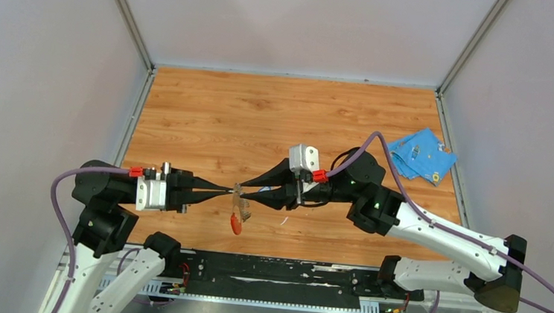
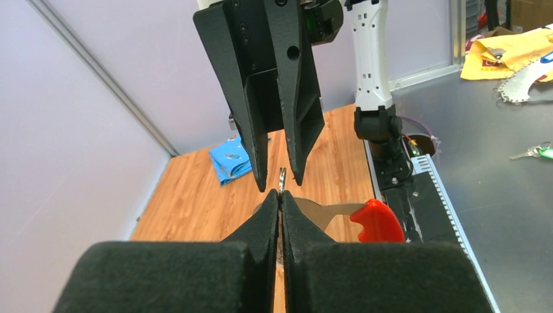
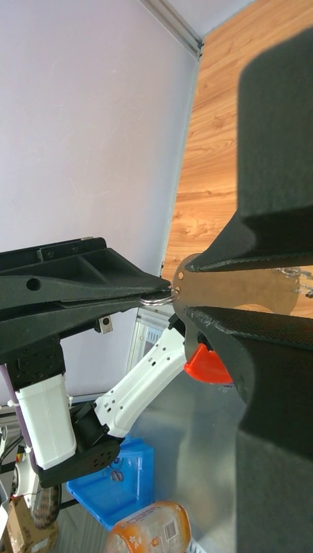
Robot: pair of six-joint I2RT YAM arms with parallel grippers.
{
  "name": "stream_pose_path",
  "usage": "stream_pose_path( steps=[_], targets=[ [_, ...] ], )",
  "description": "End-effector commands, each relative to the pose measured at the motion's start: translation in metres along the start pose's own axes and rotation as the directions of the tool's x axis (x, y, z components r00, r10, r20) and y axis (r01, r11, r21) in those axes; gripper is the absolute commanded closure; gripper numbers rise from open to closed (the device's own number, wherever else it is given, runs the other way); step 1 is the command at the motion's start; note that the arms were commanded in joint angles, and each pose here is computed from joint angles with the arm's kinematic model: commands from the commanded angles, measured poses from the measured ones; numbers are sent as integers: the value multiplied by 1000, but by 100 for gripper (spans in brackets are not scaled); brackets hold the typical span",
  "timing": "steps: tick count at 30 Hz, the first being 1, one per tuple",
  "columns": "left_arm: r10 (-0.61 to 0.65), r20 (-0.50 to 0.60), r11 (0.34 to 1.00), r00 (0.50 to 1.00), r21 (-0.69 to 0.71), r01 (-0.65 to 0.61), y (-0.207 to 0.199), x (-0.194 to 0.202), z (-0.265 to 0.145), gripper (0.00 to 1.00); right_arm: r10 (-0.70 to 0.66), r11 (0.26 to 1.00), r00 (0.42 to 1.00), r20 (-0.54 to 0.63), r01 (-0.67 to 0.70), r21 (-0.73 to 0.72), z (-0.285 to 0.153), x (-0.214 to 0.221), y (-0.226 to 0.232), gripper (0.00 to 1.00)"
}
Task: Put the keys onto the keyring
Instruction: Adjust the keyring.
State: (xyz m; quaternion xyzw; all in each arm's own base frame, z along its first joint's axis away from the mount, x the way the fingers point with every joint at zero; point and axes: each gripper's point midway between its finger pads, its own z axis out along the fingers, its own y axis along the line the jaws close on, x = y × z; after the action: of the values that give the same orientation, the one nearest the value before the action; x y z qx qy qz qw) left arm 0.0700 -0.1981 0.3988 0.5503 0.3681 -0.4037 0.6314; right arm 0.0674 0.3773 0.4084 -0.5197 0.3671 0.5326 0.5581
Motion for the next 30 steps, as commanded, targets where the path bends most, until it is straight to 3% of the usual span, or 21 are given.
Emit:
stream_pose_path(
  steps=[1, 8, 15, 21, 24, 27, 28, 30],
  targets=[
    [15, 22, 1000, 1000, -23, -15, 3, -5, 0, 100, -36, 999, 998, 45, 35, 13, 6, -16, -2, 72],
    [3, 23, 999, 1000, -44, -2, 4, -3, -1, 100, -36, 999, 997, 62, 36, -6, 8, -19, 3, 65],
    [-4, 23, 999, 1000, -51, 5, 5, -2, -1, 100, -18, 1000, 995, 93, 19, -3, 14, -24, 2, 66],
    [-12, 19, 999, 1000, -51, 13, 5, 1, -1, 100, -3, 1000, 997, 78, 2, 12, 18, -19, -1, 75],
    [-18, 18, 999, 1000, -48, 19, 4, 2, -1, 100, 9, 999, 999, 32, -10, 31, 19, -11, -6, 98],
    [-23, -8, 1000, 1000, -14, 23, -1, 8, -1, 100, 29, 996, 999, -26, -27, 83, 14, -7, -13, 100],
    [-28, -38, 1000, 999, -9, 28, -3, 16, -3, 95, 38, 994, 997, -61, -32, 101, 12, -4, -16, 100],
    [-14, -108, 1000, 994, -6, 13, -6, 30, -7, 69, 62, 990, 987, -150, -41, 133, 5, 4, -20, 100]
  ],
)
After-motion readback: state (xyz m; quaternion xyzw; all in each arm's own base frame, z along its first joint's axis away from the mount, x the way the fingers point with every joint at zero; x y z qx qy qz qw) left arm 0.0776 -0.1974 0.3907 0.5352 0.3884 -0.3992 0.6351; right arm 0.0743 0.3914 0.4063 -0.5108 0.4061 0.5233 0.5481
